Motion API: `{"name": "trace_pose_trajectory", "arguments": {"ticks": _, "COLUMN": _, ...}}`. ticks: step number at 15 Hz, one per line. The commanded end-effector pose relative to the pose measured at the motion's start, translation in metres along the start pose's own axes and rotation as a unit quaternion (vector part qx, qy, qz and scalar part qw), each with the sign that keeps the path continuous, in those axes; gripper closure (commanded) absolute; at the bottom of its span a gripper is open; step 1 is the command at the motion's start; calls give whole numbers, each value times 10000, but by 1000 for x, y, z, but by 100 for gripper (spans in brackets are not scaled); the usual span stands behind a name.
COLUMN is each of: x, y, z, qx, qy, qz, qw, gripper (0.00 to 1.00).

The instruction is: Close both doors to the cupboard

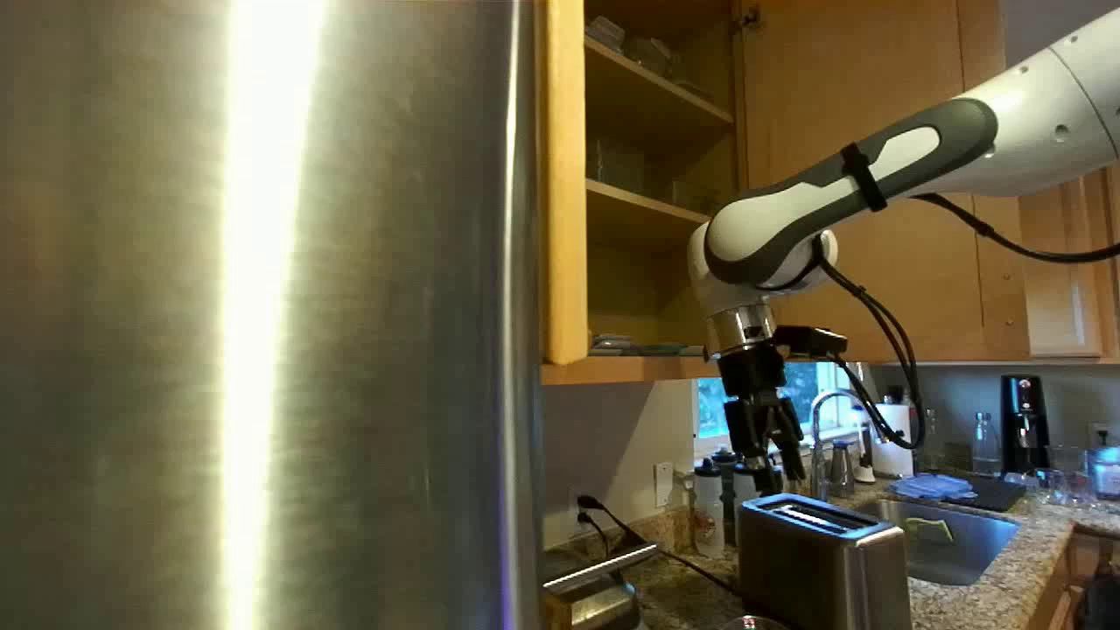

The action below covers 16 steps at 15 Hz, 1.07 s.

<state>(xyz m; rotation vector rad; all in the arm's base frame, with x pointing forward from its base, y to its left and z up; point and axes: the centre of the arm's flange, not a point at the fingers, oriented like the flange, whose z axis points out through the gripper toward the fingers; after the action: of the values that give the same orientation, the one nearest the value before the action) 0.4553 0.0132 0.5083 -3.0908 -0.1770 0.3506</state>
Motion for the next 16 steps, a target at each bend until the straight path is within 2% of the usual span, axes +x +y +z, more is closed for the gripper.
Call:
{"name": "trace_pose_trajectory", "arguments": {"ticks": 1, "x": 0, "y": 0, "z": 0, "qx": 0, "qy": 3, "qz": 0, "qw": 10000, "gripper": 0}}
{"name": "trace_pose_trajectory", "arguments": {"ticks": 7, "x": 0, "y": 0, "z": 0, "qx": 0, "qy": 4, "qz": 0, "qw": 10000, "gripper": 0}}
{"name": "trace_pose_trajectory", "arguments": {"ticks": 13, "x": -33, "y": 11, "z": 1, "qx": -212, "qy": 674, "qz": 49, "qw": 9975, "gripper": 0}}
{"name": "trace_pose_trajectory", "arguments": {"ticks": 16, "x": -54, "y": 24, "z": 8, "qx": -472, "qy": 1106, "qz": 245, "qw": 9924, "gripper": 0}}
